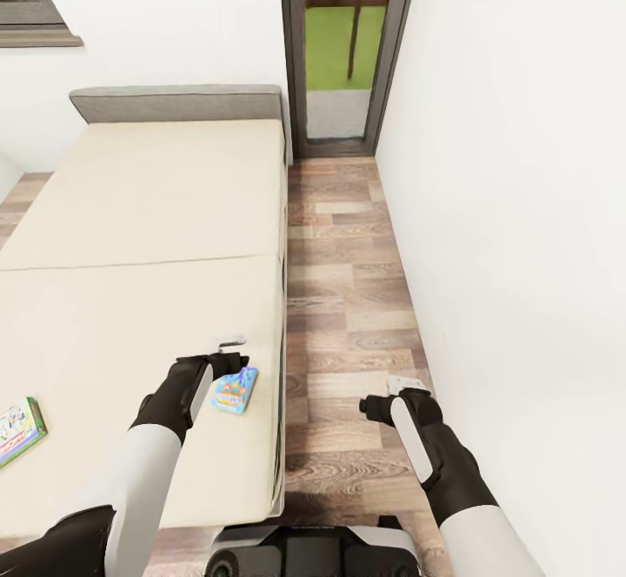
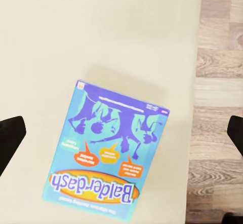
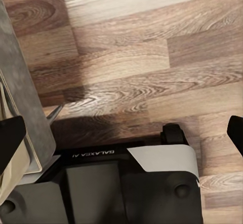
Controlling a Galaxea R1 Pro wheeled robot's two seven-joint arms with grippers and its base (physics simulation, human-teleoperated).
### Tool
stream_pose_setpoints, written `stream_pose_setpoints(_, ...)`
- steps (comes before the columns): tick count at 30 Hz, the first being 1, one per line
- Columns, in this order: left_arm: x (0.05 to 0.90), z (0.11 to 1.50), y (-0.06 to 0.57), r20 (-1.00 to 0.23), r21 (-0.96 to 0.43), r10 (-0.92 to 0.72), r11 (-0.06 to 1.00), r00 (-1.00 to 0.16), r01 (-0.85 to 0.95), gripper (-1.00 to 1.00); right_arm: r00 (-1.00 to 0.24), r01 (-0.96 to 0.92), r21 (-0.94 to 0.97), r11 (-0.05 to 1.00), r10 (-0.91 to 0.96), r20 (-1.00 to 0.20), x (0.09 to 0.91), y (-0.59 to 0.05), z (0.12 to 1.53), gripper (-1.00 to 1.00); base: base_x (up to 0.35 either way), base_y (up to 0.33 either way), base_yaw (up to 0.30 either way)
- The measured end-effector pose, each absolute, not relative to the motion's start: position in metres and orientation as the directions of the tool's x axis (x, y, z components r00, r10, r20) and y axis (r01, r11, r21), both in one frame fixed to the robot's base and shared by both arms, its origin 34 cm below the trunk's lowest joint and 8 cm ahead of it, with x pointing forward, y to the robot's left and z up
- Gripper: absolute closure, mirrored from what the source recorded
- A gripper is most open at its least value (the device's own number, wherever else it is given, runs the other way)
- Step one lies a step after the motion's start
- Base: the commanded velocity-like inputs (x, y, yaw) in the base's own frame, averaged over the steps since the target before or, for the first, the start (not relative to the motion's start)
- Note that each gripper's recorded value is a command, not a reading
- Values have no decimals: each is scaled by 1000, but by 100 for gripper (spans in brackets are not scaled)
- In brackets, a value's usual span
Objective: Put all the toys in the child's room - the three board games (two on the bed and one on the table), the two jigsaw puzzles on the table, and the tennis ball on the table - inside the toy box on the table in the child's room.
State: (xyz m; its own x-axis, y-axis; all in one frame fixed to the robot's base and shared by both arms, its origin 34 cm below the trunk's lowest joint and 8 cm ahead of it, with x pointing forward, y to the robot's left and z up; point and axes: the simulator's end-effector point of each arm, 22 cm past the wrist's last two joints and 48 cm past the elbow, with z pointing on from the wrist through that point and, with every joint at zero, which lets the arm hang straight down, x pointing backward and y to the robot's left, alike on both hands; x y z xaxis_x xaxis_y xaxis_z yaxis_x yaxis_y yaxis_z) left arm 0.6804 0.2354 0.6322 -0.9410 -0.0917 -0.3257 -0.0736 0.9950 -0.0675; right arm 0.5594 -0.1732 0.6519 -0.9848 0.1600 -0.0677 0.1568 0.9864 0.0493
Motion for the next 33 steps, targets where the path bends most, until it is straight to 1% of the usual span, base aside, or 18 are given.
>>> stream_pose_setpoints(9, 677, 625, 220, -319, -86, -91, 994, -943, -67, -100, -985, 160, 46, 986, 162, -53, 554, -174, 645, -100, 0, 0, 0)
stream_pose_setpoints(14, 683, 624, 219, -354, -86, -90, 994, -931, -63, -100, -985, 163, 45, 986, 165, -45, 551, -175, 641, -100, 0, 0, 0)
stream_pose_setpoints(18, 688, 623, 218, -381, -85, -88, 995, -920, -60, -100, -981, 177, 44, 983, 180, -77, 557, -177, 639, -100, 0, 0, 0)
stream_pose_setpoints(22, 687, 620, 214, -382, -90, -89, 994, -920, -59, -100, -978, 185, 42, 982, 188, -91, 559, -178, 636, -100, 0, 0, 0)
stream_pose_setpoints(33, 684, 611, 212, -382, -92, -88, 994, -920, -57, -100, -978, 188, 39, 981, 191, -80, 553, -178, 627, -100, 0, 0, 0)
